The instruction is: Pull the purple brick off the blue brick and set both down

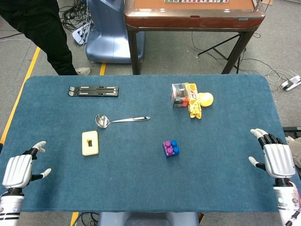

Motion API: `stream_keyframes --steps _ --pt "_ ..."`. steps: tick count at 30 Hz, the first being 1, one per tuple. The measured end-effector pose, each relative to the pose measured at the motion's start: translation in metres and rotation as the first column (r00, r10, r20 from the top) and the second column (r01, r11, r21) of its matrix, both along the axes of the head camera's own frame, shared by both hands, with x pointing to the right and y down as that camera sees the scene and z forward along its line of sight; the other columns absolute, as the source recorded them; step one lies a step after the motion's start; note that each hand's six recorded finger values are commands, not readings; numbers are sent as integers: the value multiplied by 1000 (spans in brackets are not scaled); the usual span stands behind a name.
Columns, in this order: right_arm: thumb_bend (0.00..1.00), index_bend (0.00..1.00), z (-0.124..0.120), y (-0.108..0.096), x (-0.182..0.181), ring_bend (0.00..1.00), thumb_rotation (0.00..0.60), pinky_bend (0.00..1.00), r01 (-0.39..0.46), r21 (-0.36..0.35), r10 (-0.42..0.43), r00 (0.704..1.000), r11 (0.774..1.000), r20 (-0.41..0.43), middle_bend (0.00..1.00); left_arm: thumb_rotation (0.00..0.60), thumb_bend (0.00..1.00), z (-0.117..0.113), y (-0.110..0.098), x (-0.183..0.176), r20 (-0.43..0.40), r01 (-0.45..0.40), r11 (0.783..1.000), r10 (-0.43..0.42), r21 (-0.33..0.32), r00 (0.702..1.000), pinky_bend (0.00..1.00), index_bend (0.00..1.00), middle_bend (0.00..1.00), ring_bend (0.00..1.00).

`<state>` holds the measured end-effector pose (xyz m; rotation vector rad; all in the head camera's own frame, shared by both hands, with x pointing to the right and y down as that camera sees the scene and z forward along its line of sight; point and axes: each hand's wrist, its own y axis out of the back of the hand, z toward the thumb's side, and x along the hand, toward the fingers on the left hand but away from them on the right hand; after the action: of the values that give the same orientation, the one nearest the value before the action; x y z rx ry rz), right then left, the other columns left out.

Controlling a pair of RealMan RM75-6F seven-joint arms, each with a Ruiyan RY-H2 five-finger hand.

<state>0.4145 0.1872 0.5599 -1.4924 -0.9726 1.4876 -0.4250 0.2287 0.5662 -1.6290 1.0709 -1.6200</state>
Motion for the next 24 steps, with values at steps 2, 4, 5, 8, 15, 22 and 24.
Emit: stream_keyframes --steps 2,4,5,8,15,22,24 --pt "0 239 1 -1 0 271 600 411 0 -1 0 1000 1000 3 287 600 0 -1 1 2 -8 1 1000 -1 1 1000 651 240 345 440" --pt "0 239 2 -3 -1 271 600 411 3 -3 -3 1000 1000 5 287 600 0 -1 1 6 -22 -3 1000 3 3 1000 651 240 345 440" --pt "0 239 3 -4 -2 271 600 411 5 -3 -5 1000 1000 6 287 600 0 -1 0 8 -28 -7 1000 7 3 1000 651 240 345 440" --pt "0 239 3 -7 -4 271 600 411 9 -1 -9 1000 1000 11 287 600 0 -2 -4 18 -58 -33 999 33 12 998 683 248 399 453" --pt "0 239 0 -14 -6 271 600 411 18 5 -18 1000 1000 12 287 600 0 -6 -25 69 -229 -140 984 162 110 960 851 305 739 668" --pt "0 239 -4 -17 -8 271 600 411 23 12 -23 1000 1000 10 287 600 58 -10 -51 145 -389 -248 945 316 214 866 1000 278 998 889" --pt "0 239 -5 -17 -8 271 600 411 21 15 -21 1000 1000 9 287 600 92 -12 -58 166 -416 -289 929 363 230 834 1000 278 1000 926"
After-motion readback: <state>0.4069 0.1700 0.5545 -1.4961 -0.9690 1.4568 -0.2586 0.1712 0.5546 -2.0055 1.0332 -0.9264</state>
